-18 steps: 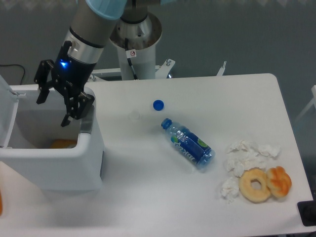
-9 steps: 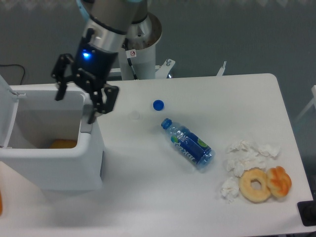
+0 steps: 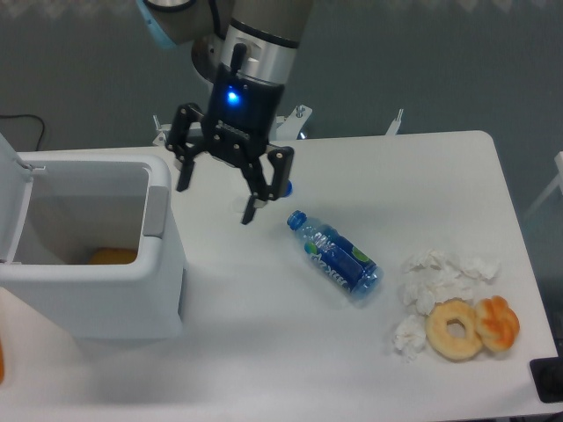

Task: Place the plastic bottle in the trash can

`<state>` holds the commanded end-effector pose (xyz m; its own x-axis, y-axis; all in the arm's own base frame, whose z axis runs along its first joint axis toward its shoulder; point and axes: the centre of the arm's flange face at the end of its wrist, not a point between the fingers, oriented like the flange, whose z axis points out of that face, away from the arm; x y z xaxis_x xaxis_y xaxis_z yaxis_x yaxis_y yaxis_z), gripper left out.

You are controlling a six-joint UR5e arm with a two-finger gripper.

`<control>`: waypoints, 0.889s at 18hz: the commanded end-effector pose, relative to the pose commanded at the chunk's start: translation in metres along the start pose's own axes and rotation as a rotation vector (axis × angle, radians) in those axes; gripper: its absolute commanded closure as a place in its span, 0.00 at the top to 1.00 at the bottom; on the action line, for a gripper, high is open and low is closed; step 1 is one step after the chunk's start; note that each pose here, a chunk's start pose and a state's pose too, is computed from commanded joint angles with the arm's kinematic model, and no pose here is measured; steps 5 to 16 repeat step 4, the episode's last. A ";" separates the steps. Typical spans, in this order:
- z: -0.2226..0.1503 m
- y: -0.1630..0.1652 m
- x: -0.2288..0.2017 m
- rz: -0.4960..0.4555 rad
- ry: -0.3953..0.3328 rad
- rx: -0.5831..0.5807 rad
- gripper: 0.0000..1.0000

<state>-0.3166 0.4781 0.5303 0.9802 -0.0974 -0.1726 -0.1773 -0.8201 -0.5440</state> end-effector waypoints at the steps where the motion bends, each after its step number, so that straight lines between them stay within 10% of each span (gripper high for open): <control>1: 0.001 0.003 -0.001 0.011 -0.018 -0.031 1.00; 16: 0.001 0.005 -0.001 0.015 -0.036 -0.057 1.00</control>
